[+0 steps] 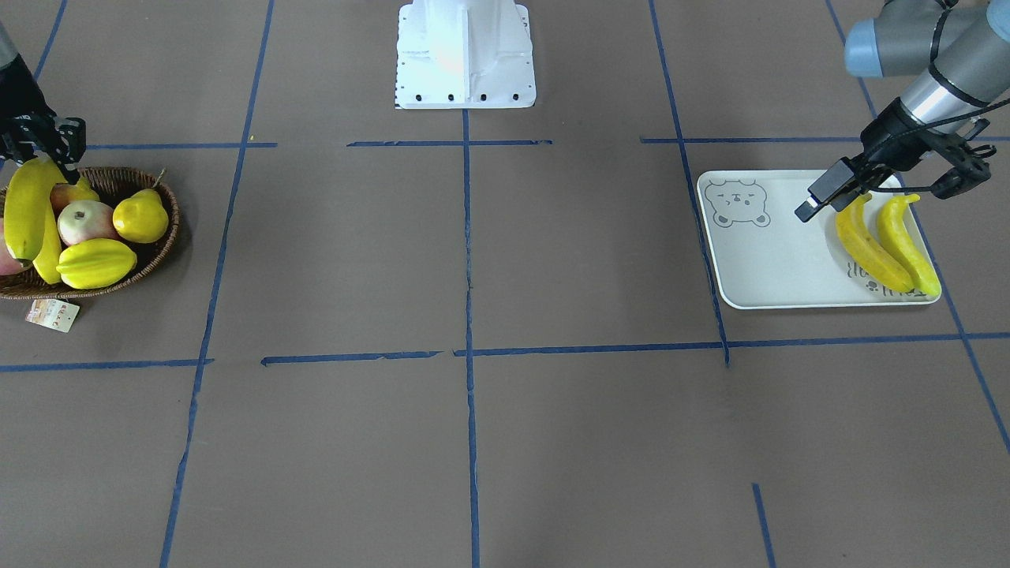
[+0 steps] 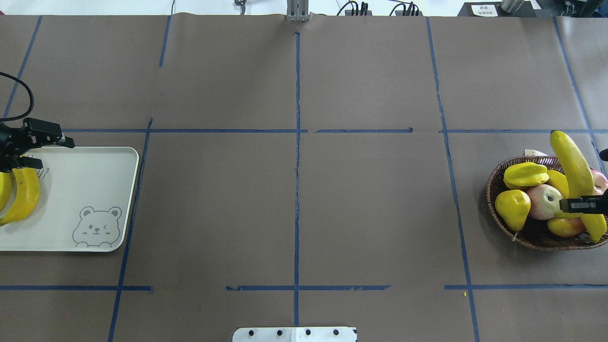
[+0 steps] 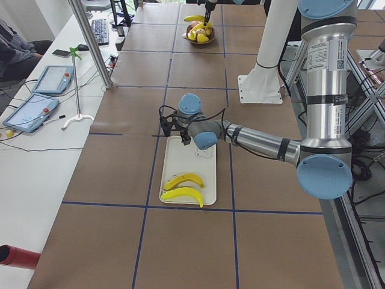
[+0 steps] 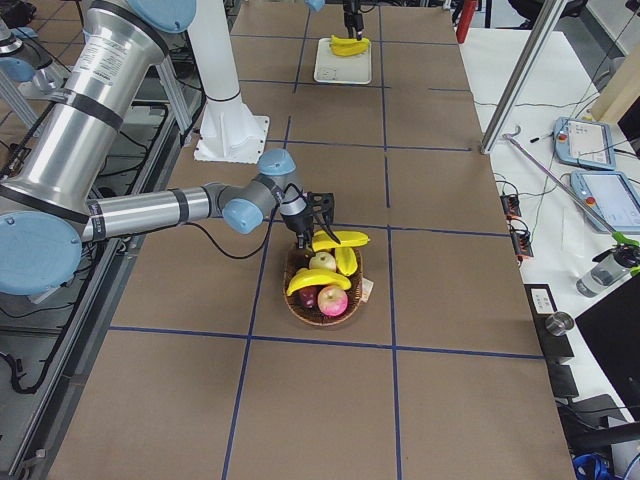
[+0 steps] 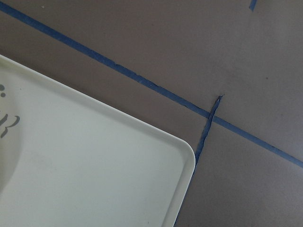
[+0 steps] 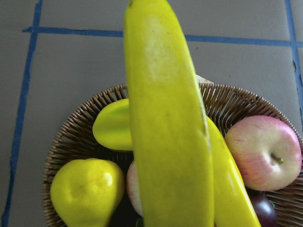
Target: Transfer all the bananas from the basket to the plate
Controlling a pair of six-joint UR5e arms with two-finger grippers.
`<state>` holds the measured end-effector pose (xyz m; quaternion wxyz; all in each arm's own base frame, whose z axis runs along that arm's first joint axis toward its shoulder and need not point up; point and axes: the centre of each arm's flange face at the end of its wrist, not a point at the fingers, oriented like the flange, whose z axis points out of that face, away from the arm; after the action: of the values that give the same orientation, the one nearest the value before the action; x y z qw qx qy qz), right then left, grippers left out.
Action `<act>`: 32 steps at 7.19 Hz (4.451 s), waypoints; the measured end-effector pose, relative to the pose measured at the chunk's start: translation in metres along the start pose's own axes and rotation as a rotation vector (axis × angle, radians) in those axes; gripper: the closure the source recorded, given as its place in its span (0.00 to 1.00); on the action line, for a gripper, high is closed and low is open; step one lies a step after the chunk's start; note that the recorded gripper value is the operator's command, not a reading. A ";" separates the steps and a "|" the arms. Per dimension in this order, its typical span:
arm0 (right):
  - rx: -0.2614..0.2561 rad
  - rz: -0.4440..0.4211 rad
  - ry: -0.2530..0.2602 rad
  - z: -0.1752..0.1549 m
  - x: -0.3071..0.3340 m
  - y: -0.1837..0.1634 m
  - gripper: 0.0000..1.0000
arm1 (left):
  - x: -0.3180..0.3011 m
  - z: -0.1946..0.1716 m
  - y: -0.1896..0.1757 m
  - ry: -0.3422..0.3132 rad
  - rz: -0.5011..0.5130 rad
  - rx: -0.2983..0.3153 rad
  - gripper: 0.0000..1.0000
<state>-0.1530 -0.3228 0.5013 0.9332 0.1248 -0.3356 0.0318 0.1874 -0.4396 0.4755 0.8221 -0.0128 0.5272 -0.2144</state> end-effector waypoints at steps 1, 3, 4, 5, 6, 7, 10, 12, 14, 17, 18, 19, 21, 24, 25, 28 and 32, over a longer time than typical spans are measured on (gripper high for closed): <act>-0.001 -0.019 -0.022 -0.018 -0.001 -0.015 0.98 | 0.006 0.001 0.001 0.007 0.008 -0.002 0.00; 0.001 -0.052 -0.094 -0.031 -0.040 -0.051 0.97 | 0.031 0.002 0.002 0.038 0.039 -0.008 0.00; -0.009 -0.075 -0.164 -0.033 -0.074 -0.074 0.96 | 0.050 0.002 0.003 0.065 0.058 -0.012 0.00; -0.024 -0.099 -0.241 -0.034 -0.112 -0.093 0.95 | 0.075 0.004 0.007 0.095 0.081 -0.019 0.00; -0.042 -0.102 -0.305 -0.033 -0.153 -0.102 0.95 | 0.102 0.008 0.014 0.127 0.112 -0.034 0.00; -0.054 -0.079 -0.361 -0.036 -0.200 -0.105 0.94 | 0.125 0.010 0.021 0.155 0.134 -0.048 0.00; -0.040 0.017 -0.479 -0.053 -0.332 -0.079 0.95 | 0.186 0.014 0.045 0.225 0.109 -0.100 0.00; -0.020 0.070 -0.544 -0.067 -0.400 -0.049 0.95 | 0.232 0.011 0.061 0.277 0.058 -0.134 0.00; 0.014 0.113 -0.588 -0.075 -0.458 -0.027 0.96 | 0.270 0.003 0.074 0.325 0.017 -0.159 0.00; 0.053 0.174 -0.606 -0.075 -0.525 -0.023 0.96 | 0.301 -0.007 0.086 0.363 -0.025 -0.186 0.00; 0.060 0.187 -0.613 -0.078 -0.538 -0.023 0.96 | 0.306 -0.004 0.092 0.365 -0.031 -0.193 0.00; 0.062 0.192 -0.623 -0.083 -0.547 -0.023 0.96 | 0.309 0.002 0.099 0.366 -0.032 -0.193 0.00; 0.063 0.195 -0.635 -0.089 -0.559 -0.025 0.95 | 0.318 0.017 0.120 0.372 -0.026 -0.194 0.00; 0.060 0.192 -0.642 -0.091 -0.572 -0.024 0.95 | 0.331 0.032 0.147 0.380 -0.012 -0.214 0.10; 0.059 0.191 -0.645 -0.092 -0.573 -0.023 0.95 | 0.331 0.034 0.149 0.380 -0.013 -0.210 0.27; 0.056 0.189 -0.646 -0.092 -0.573 -0.022 0.84 | 0.330 0.035 0.149 0.379 -0.015 -0.208 1.00; 0.055 0.187 -0.646 -0.092 -0.572 -0.022 0.00 | 0.324 0.037 0.145 0.371 -0.027 -0.189 1.00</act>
<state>-0.5353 -0.3064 0.0651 0.7678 0.1222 -0.6232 0.0849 0.3824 -0.4344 0.1768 0.7031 -0.0570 0.6873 -0.1735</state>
